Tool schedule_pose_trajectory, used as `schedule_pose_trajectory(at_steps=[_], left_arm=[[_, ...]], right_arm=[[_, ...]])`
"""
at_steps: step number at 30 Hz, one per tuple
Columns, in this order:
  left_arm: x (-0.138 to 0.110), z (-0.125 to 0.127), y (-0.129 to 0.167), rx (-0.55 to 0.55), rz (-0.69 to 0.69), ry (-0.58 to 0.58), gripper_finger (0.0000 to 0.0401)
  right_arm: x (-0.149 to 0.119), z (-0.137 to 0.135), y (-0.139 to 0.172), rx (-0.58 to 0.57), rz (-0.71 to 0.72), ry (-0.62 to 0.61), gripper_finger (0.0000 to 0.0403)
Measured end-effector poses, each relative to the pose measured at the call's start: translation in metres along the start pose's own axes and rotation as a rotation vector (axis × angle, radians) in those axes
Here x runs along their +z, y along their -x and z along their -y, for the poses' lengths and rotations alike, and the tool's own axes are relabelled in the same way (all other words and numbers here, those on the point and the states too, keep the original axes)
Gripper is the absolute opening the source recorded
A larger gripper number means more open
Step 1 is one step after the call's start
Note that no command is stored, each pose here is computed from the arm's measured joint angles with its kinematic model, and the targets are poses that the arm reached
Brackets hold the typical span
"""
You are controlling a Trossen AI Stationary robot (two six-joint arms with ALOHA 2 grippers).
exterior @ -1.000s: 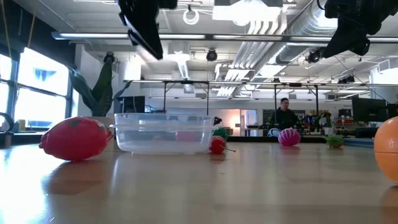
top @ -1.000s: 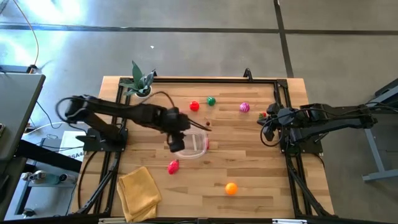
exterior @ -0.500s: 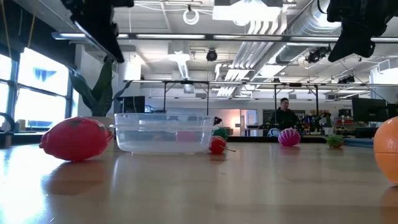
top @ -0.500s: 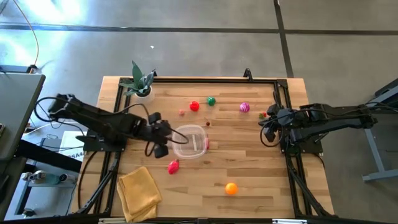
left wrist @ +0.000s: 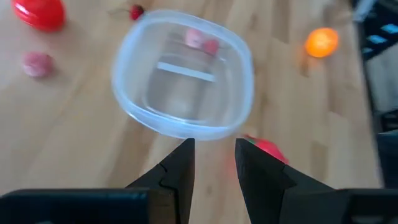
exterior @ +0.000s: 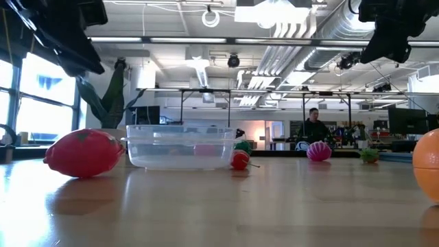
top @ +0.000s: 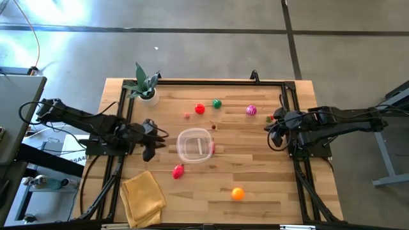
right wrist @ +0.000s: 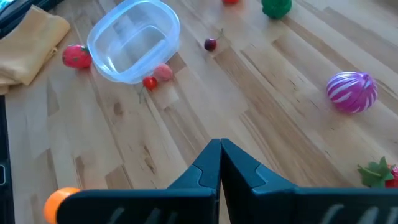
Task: Pick and placing Produce into tupperware
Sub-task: Put the red dragon fruit into the transparent container
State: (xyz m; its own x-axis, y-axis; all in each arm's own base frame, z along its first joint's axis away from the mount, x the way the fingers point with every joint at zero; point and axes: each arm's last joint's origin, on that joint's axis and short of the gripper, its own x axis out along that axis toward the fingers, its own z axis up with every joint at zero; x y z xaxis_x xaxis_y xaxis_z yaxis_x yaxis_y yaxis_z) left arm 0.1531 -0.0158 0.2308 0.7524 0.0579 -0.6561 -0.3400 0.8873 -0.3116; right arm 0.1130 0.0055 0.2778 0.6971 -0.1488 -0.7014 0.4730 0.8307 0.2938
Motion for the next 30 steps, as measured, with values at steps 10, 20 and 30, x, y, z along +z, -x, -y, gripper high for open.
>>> schedule_pose_trajectory(at_steps=[10,20,30], left_arm=[[-0.001,0.029,-0.007,-0.229,0.002,0.061,0.0106],[0.008,0.05,-0.007,0.039,-0.154,0.151,0.0106],[0.018,0.068,-0.032,0.424,-0.396,0.284,0.0106]], right_arm=[[0.0,0.0,-0.001,-0.002,-0.008,0.004,0.0],[-0.001,0.0,-0.001,-0.006,-0.013,0.092,0.0],[-0.001,0.001,-0.001,-0.016,-0.007,0.112,0.0]])
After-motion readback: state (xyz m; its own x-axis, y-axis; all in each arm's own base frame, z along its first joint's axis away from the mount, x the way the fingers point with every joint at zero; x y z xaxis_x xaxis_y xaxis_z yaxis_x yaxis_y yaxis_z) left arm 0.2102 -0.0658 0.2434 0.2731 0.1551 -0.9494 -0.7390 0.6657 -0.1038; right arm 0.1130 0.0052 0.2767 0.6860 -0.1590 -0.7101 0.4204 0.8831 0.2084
